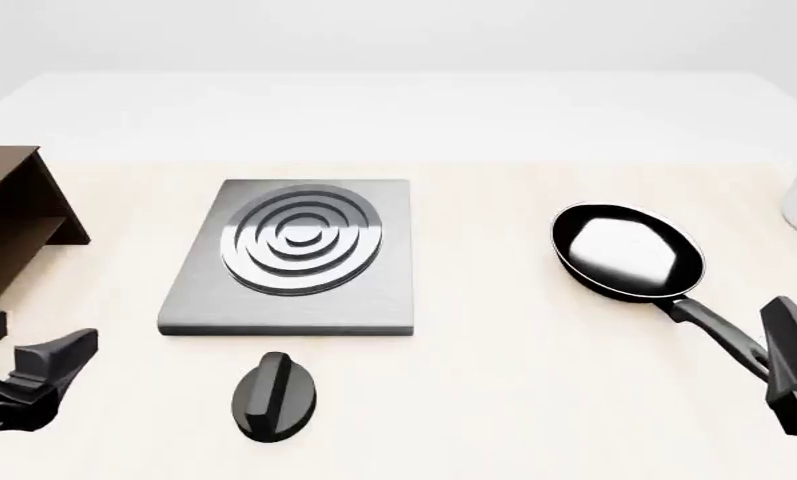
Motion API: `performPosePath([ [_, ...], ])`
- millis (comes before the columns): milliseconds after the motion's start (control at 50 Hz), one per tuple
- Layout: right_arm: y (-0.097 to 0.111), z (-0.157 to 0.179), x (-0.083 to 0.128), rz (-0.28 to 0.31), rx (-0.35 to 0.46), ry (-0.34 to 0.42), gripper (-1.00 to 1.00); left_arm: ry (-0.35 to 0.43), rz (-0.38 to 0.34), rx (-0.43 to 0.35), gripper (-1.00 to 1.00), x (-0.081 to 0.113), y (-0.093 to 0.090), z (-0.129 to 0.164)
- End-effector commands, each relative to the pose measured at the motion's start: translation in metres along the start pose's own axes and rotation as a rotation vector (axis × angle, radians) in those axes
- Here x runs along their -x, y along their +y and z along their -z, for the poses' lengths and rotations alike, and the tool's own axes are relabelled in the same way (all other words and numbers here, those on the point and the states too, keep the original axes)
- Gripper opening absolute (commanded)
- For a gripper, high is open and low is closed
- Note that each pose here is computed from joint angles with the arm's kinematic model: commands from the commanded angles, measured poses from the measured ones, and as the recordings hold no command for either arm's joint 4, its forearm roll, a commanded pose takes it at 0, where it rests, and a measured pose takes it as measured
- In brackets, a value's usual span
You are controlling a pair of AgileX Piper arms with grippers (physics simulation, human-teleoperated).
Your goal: Turn on the stove and put the frying pan on it.
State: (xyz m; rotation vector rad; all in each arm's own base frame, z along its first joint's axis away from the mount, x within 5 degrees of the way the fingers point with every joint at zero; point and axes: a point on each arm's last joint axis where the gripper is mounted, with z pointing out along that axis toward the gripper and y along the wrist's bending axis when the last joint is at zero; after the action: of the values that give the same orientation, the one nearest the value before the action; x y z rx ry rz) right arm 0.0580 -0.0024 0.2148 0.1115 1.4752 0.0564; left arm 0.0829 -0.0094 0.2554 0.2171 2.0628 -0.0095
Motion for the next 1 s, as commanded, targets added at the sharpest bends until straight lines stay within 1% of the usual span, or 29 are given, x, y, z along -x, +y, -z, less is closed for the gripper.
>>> performPosePath([
  [20,0.0,0.0,0.0,0.0,-0.001,-0.001,1.0,0.107,-0.037,-0.016,1.0,-0.003,-0.001,-0.009],
  [80,0.0,0.0,0.0,0.002,0.0,0.0,1.0,0.12,-0.049,-0.027,1.0,-0.004,-0.002,-0.009],
  [160,0.0,0.0,0.0,0.002,0.0,-0.001,1.0,0.158,-0.082,-0.075,1.0,-0.011,-0.007,-0.016],
  [180,0.0,0.0,0.0,0.002,0.0,0.0,1.0,0.173,-0.084,-0.083,1.0,-0.014,-0.008,-0.019],
  [220,0.0,0.0,0.0,0.003,-0.001,0.001,1.0,0.177,-0.078,-0.096,1.0,-0.015,-0.01,-0.02],
  [240,0.0,0.0,0.0,0.009,-0.001,0.003,1.0,0.193,-0.072,-0.131,1.0,-0.017,-0.015,-0.023],
  [260,0.0,0.0,0.0,0.009,-0.001,0.003,1.0,0.193,-0.072,-0.131,1.0,-0.017,-0.015,-0.024],
  [280,0.0,0.0,0.0,0.01,-0.001,0.002,1.0,0.195,-0.09,-0.116,1.0,-0.019,-0.013,-0.025],
  [340,0.0,0.0,0.0,0.01,-0.001,0.002,1.0,0.21,-0.094,-0.144,1.0,-0.024,-0.017,-0.029],
  [520,0.0,0.0,0.0,0.011,-0.001,0.002,1.0,0.233,-0.111,-0.161,1.0,-0.033,-0.02,-0.04],
  [600,0.0,0.0,0.0,0.011,-0.002,0.001,1.0,0.238,-0.122,-0.181,1.0,-0.037,-0.024,-0.044],
  [780,0.0,0.0,0.0,0.015,-0.002,0.001,1.0,0.25,-0.127,-0.207,1.0,-0.043,-0.029,-0.05],
  [1000,0.0,0.001,0.0,0.027,-0.003,0.0,1.0,0.252,-0.131,-0.239,1.0,-0.047,-0.035,-0.059],
])
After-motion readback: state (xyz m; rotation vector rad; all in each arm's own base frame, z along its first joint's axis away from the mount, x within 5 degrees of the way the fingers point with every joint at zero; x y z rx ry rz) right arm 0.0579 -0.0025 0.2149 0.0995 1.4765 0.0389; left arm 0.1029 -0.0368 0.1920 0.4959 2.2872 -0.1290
